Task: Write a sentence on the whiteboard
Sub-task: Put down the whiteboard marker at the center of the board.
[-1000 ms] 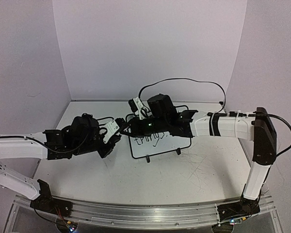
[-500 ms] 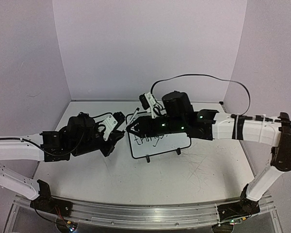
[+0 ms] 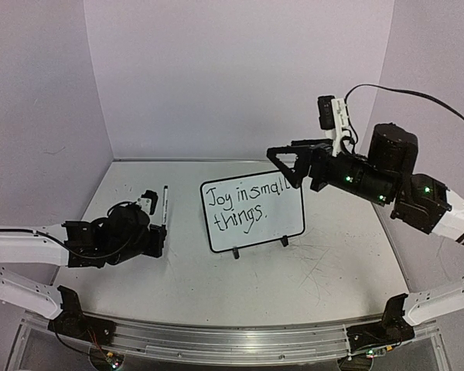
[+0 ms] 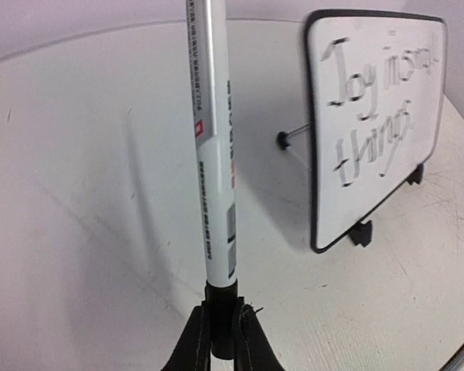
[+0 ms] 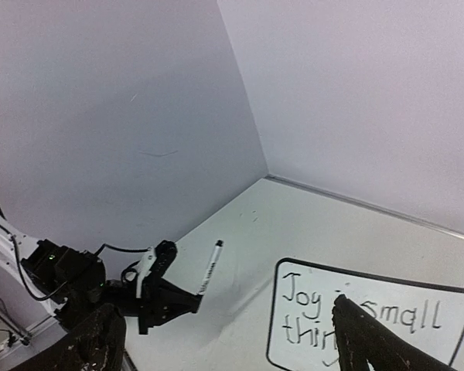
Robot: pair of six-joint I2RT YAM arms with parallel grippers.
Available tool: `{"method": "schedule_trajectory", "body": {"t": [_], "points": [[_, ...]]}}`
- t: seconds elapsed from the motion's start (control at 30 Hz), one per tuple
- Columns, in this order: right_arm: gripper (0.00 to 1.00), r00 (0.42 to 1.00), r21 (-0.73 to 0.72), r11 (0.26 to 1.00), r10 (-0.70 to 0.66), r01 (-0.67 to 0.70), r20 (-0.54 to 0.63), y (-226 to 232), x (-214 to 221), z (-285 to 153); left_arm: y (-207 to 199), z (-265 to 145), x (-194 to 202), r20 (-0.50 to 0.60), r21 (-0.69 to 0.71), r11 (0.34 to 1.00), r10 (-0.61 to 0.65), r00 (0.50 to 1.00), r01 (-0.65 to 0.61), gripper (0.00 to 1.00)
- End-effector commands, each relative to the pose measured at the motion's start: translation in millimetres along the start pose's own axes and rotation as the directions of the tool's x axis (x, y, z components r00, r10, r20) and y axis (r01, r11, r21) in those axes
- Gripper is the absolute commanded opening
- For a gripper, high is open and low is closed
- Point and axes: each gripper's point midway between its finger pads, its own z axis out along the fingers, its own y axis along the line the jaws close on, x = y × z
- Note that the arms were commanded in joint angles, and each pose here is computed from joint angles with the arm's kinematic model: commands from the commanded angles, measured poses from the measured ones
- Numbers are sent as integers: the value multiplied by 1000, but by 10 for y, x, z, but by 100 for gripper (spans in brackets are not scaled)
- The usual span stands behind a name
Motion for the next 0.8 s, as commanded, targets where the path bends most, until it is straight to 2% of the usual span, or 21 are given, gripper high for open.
{"method": "schedule_trajectory", "body": {"t": [0.0, 0.2, 0.37, 0.53, 0.63, 0.77], "points": [[94, 994, 199, 975, -106, 99, 21, -373, -29, -162, 551, 65, 564, -112, -221, 944, -273, 956, 244, 0], [95, 989, 270, 954, -146, 131, 37, -484, -131, -330, 721, 282, 962, -243, -315, 933, -254, 936, 172, 0], [96, 989, 286, 950, -144, 127, 41, -524, -115, -402, 751, 426, 1081, -286, -344, 932, -223, 932, 117, 1], [96, 989, 291, 949, -141, 123, 42, -540, -102, -442, 702, 529, 1262, -339, -331, 937, -230, 912, 113, 4], [96, 989, 305, 944, -144, 125, 42, -566, -109, -465, 705, 528, 1286, -348, -330, 938, -227, 910, 108, 13], [97, 987, 345, 929, -158, 135, 39, -628, -141, -517, 664, 458, 1115, -311, -307, 942, -232, 922, 133, 35]]}}
